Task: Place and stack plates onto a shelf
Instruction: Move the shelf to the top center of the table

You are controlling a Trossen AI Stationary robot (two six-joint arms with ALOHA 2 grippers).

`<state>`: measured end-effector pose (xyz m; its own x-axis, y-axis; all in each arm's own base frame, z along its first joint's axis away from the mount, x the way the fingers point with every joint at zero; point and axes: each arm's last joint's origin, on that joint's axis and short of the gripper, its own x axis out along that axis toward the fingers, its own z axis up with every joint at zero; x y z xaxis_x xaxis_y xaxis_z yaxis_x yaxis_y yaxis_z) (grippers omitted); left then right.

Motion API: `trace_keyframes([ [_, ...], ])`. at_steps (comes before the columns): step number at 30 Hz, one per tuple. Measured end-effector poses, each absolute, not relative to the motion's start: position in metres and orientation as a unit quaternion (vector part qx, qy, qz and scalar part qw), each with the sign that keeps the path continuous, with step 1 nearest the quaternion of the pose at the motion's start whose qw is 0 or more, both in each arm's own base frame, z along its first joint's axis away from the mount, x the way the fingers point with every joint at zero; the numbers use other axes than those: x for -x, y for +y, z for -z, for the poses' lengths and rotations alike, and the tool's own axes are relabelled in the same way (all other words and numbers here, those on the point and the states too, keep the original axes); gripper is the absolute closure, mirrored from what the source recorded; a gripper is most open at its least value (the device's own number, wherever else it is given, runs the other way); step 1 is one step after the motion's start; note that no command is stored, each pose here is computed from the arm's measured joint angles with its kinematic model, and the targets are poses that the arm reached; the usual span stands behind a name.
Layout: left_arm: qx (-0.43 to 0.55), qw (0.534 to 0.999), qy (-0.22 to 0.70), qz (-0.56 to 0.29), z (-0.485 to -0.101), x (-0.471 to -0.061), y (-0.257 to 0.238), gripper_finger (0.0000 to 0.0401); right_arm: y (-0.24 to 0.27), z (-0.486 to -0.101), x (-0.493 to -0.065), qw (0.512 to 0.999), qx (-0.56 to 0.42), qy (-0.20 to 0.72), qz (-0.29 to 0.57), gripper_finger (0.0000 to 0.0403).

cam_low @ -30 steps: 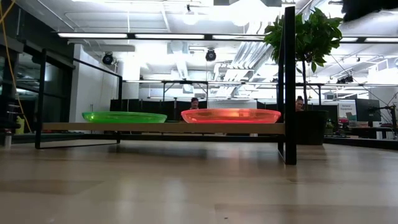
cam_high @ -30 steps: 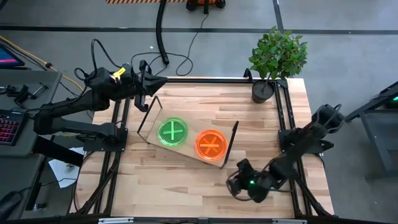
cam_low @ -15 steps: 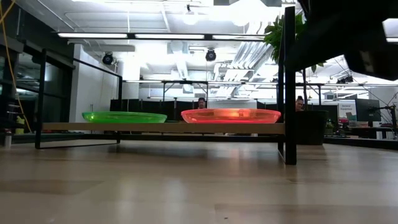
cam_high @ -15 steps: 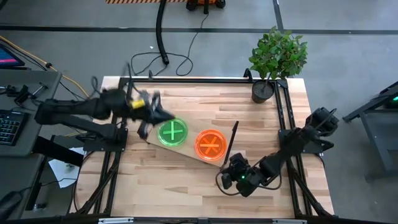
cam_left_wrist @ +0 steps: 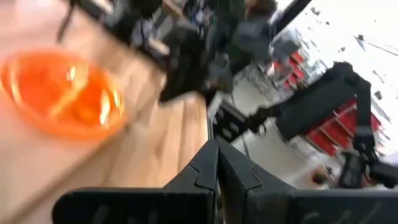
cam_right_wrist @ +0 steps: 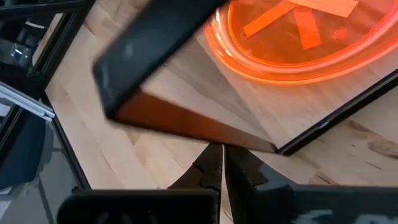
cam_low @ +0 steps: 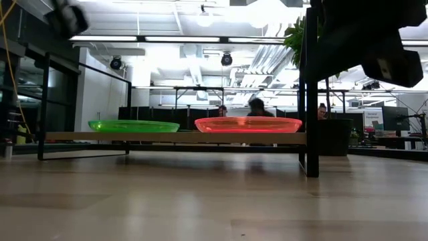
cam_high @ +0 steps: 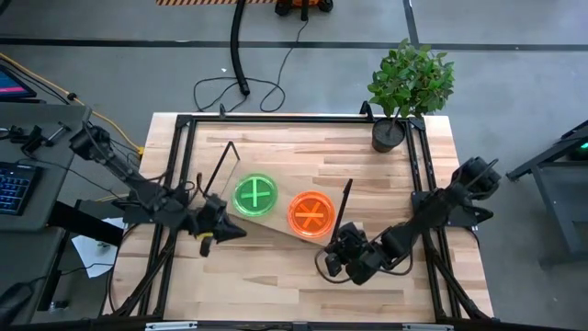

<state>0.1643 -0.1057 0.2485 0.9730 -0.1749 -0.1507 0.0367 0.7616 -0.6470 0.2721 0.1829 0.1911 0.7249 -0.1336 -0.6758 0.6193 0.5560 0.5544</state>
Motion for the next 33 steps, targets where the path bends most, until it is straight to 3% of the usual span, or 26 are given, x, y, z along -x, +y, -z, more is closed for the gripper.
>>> trace_keyframes([
  [5,0.353,0.925,0.133,0.043,-0.21,-0.151,-0.101,0.0401,0.171,-0.202,-0.27,0.826,-0.414,0.308,0.225,0.0403],
  [14,0.388,0.918,0.064,0.05,-0.153,-0.135,-0.059,0.0401,0.144,-0.234,-0.261,0.826,-0.417,0.303,0.229,0.0403],
  [21,0.305,0.947,0.078,0.055,-0.151,-0.145,-0.039,0.0401,0.125,-0.246,-0.263,0.827,-0.425,0.283,0.237,0.0403],
  [33,0.201,0.978,0.061,-0.014,-0.15,-0.15,0.007,0.0401,0.092,-0.246,-0.274,0.823,-0.407,0.315,0.24,0.0403],
])
